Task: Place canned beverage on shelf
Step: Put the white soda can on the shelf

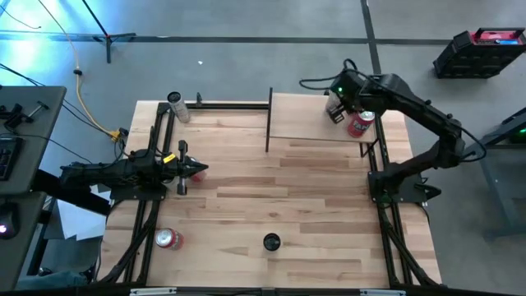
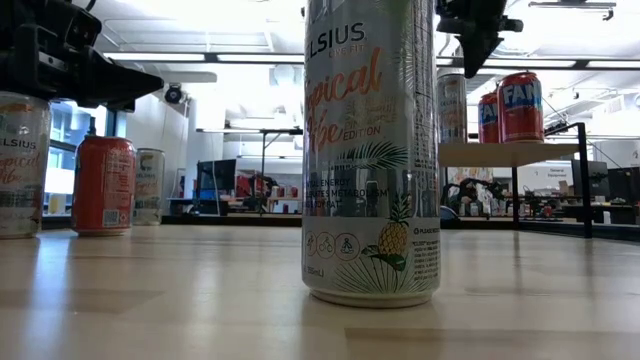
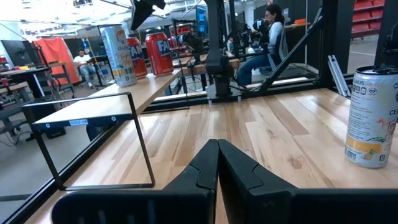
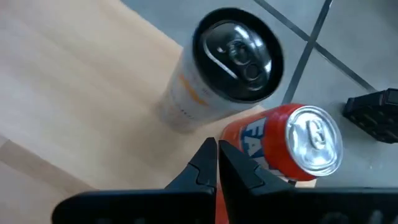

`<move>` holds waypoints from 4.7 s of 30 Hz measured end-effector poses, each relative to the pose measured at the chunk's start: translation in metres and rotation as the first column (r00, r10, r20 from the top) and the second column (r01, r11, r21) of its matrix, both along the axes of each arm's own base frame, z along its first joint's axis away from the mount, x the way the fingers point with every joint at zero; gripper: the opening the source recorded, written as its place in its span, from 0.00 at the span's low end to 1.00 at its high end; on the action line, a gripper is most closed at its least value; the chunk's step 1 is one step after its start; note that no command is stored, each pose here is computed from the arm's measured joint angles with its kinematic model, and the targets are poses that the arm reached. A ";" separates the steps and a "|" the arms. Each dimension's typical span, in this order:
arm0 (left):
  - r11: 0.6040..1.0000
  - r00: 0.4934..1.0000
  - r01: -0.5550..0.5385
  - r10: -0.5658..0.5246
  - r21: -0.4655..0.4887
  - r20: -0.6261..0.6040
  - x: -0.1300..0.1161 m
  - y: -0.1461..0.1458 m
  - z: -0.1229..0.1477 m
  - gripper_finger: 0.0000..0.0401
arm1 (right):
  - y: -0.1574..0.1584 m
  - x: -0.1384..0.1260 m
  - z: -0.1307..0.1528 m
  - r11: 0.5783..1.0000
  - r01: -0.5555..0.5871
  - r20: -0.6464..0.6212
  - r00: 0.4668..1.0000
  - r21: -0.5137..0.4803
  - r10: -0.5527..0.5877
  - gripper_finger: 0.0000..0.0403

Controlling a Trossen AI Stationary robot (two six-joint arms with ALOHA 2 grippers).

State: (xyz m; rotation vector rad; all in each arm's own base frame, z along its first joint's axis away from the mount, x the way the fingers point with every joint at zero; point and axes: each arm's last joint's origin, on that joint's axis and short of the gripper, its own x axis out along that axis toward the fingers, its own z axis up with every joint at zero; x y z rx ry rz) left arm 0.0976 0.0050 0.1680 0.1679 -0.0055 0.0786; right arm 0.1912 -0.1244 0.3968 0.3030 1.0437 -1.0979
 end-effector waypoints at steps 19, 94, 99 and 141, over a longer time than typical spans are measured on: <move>1.000 1.000 0.000 0.000 0.000 0.000 0.000 0.000 0.000 0.01 | -0.018 -0.007 0.004 0.993 0.044 -0.041 0.998 -0.107 -0.049 0.00; 1.000 1.000 0.000 0.000 0.000 0.000 0.000 0.000 0.000 0.01 | -0.031 0.012 0.005 0.976 -0.156 -0.037 0.988 -0.152 0.152 0.62; 1.000 1.000 0.000 0.000 0.000 0.000 0.000 0.000 0.000 0.01 | -0.026 0.011 0.007 0.973 -0.166 -0.034 0.986 -0.158 0.163 0.62; 1.000 1.000 0.000 0.000 0.000 0.000 0.000 0.000 0.000 0.01 | -0.018 -0.005 0.011 0.976 -0.146 -0.112 0.985 -0.160 0.129 0.62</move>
